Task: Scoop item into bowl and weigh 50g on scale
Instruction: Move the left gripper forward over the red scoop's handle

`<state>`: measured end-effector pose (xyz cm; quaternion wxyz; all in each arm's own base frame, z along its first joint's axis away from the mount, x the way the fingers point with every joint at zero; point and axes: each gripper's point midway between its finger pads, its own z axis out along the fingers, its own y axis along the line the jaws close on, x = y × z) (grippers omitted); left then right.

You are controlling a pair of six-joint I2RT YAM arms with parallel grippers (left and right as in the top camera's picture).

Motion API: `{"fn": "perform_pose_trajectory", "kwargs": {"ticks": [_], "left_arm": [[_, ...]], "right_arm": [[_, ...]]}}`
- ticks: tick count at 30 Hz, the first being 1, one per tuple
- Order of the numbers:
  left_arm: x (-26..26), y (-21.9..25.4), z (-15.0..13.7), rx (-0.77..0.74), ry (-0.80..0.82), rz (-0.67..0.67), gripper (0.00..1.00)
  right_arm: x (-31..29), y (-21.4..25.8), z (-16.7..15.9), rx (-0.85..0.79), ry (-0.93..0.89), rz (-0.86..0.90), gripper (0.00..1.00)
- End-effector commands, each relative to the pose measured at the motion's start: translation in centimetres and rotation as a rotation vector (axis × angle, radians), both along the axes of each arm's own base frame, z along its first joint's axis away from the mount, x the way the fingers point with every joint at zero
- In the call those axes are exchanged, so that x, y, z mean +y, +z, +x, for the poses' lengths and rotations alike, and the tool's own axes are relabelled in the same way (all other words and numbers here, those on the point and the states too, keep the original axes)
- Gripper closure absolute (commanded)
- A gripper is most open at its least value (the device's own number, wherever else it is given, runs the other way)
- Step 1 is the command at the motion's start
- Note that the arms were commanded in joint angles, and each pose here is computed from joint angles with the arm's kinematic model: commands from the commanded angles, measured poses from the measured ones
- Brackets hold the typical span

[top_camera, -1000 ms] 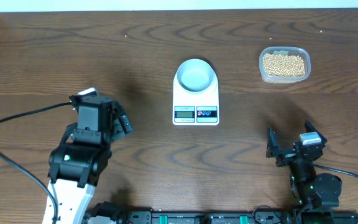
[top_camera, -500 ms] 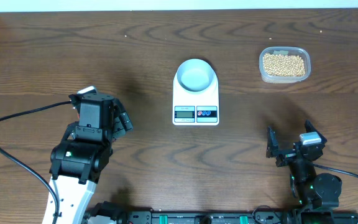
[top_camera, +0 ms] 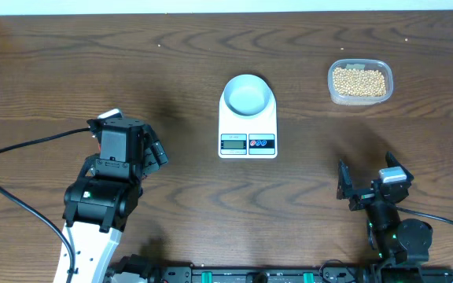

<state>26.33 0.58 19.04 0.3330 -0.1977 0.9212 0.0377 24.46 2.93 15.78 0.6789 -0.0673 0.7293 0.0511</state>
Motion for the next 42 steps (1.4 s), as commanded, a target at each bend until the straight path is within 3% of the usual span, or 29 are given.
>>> {"fn": "perform_pose_trajectory", "kwargs": {"ticks": [1,28,42], "left_arm": [[0.4,0.8,0.2,-0.024,0.027,0.005,0.05],[2.8,0.6,-0.8,-0.024,0.209,0.042,0.05],[5.2,-2.4,-0.2,0.082,0.352,0.036,0.05]], "right_arm": [[0.0,-0.2,0.0,0.008,-0.002,0.012,0.01],[0.0,-0.2,0.0,0.008,-0.002,0.012,0.01],[0.0,-0.2,0.0,0.008,-0.002,0.012,0.01]]}}
